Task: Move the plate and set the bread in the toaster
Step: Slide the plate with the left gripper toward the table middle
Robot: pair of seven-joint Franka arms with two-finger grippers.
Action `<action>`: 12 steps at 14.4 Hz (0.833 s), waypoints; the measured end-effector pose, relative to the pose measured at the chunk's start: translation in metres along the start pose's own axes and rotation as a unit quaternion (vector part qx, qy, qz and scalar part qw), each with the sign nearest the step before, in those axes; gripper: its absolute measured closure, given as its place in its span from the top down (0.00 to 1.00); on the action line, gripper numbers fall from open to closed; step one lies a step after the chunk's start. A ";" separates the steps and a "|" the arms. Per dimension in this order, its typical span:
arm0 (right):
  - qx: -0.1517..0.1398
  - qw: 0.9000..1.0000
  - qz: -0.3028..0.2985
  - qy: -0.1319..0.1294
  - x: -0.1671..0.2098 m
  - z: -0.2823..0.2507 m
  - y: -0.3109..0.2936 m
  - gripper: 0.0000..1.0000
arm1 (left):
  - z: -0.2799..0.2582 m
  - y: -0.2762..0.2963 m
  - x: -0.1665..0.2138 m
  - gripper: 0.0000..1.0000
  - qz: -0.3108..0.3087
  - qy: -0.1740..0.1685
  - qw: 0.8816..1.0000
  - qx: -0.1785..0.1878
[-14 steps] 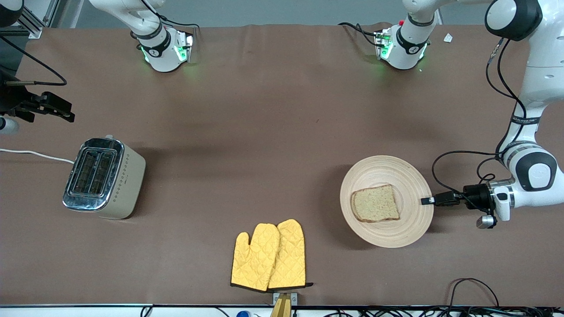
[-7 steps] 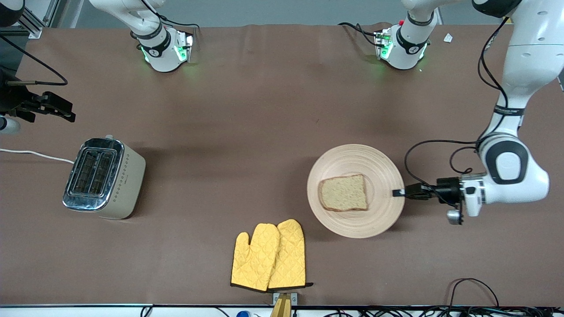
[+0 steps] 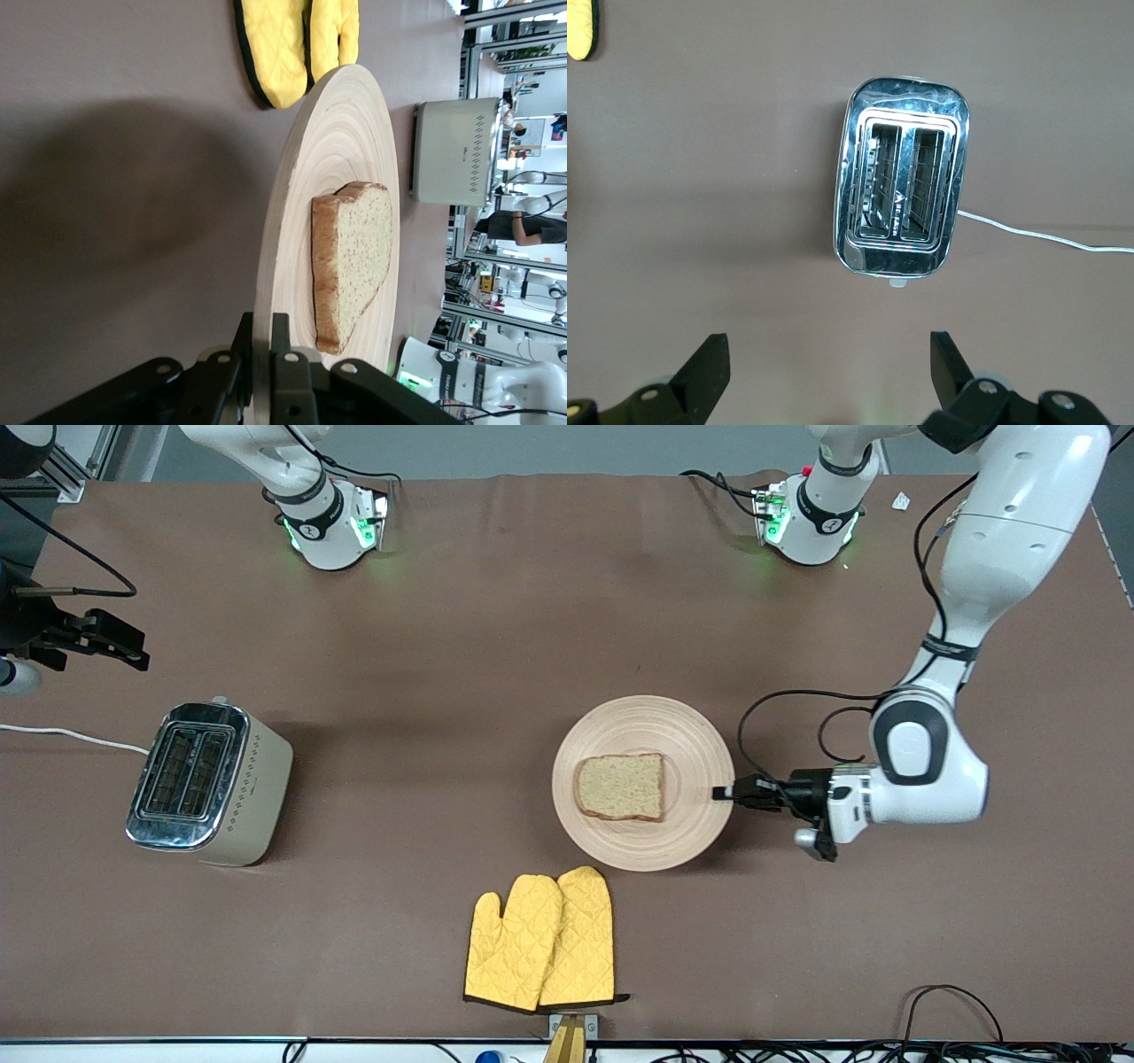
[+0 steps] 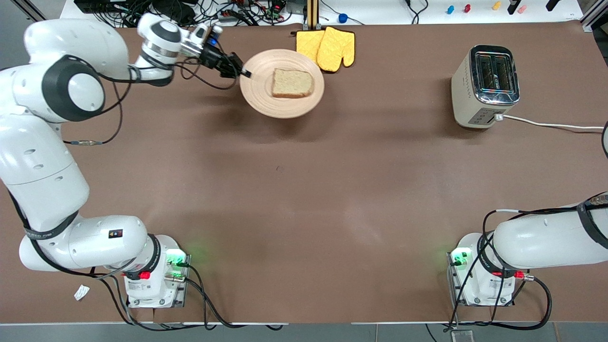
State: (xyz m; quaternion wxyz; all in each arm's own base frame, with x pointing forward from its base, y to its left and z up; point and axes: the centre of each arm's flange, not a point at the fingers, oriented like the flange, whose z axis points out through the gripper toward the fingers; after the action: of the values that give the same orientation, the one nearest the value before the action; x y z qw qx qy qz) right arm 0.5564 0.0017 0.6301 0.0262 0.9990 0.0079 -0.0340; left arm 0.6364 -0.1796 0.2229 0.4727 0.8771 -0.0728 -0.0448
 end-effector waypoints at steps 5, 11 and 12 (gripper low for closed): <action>-0.002 1.000 0.002 0.000 0.000 -0.001 0.002 1.00 | 0.105 0.033 -0.013 0.09 -0.007 0.002 1.000 -0.001; -0.004 1.000 0.004 -0.003 -0.001 -0.001 0.005 1.00 | 0.141 0.002 -0.026 0.09 0.000 -0.002 1.000 -0.016; -0.009 1.000 0.004 -0.002 -0.001 -0.001 0.006 1.00 | 0.146 -0.005 -0.029 0.09 0.001 -0.001 1.000 -0.021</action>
State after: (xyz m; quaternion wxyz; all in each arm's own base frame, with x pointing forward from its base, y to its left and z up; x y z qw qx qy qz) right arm 0.5556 -0.0046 0.6316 0.0355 0.9987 0.0044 -0.0360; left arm 0.5869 -0.2924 0.1392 0.4913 0.8666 -0.0736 -0.0467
